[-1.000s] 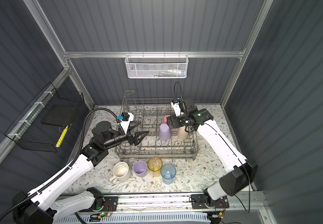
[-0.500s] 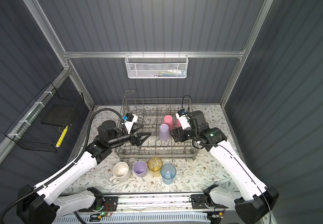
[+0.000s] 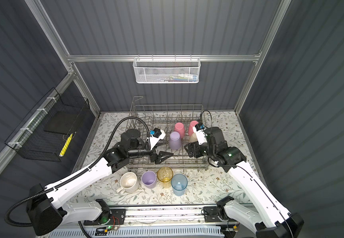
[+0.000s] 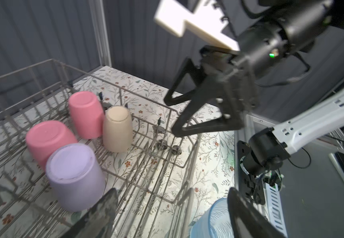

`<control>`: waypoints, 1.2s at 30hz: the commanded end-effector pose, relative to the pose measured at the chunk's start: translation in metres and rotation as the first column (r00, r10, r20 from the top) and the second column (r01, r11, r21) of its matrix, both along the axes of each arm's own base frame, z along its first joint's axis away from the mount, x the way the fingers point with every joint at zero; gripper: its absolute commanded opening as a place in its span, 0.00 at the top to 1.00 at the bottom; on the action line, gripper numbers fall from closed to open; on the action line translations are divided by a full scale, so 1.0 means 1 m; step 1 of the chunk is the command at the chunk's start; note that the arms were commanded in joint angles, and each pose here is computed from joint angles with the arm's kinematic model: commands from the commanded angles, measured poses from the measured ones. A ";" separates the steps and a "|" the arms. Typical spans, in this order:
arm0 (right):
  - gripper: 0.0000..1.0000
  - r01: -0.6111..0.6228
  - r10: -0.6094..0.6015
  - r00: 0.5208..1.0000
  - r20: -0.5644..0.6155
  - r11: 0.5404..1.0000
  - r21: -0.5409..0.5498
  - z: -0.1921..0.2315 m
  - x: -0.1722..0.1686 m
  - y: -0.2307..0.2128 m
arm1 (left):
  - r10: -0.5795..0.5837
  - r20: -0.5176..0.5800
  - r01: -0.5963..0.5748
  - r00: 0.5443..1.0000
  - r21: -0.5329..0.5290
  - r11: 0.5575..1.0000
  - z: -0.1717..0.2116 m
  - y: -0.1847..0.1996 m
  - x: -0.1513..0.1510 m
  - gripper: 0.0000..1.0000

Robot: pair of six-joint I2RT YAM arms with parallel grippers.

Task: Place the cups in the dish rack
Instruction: 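Lower the left gripper onto the clear blue cup's rim on the table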

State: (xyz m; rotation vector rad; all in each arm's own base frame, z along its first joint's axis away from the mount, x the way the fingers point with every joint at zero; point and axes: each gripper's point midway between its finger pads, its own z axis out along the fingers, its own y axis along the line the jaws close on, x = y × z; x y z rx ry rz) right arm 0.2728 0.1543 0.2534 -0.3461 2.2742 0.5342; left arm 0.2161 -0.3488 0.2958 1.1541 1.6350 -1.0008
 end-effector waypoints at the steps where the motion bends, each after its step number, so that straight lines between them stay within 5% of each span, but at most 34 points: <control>1: 0.16 0.102 -0.102 0.995 0.004 0.991 0.084 0.007 0.012 -0.014 | -0.023 0.052 0.022 0.998 0.034 0.999 0.006 0.002 -0.002 0.18; 7: 0.16 0.284 -0.287 0.958 -0.015 0.938 0.199 0.007 0.022 -0.058 | -0.118 0.075 0.111 0.990 0.090 0.990 0.006 -0.006 -0.031 0.21; 16: 0.16 0.292 -0.290 0.956 -0.045 0.932 0.214 -0.001 0.019 -0.063 | -0.196 0.074 0.174 0.978 0.233 0.957 -0.019 -0.026 -0.053 0.22; 26: 0.16 0.301 -0.296 0.953 -0.056 0.931 0.204 -0.008 0.021 -0.065 | -0.310 0.052 0.249 0.949 0.478 0.842 -0.066 -0.041 -0.093 0.23; 36: 0.16 0.300 -0.291 0.954 -0.075 0.932 0.204 -0.017 0.023 -0.064 | -0.383 0.014 0.301 0.924 0.592 0.748 -0.095 -0.051 -0.123 0.26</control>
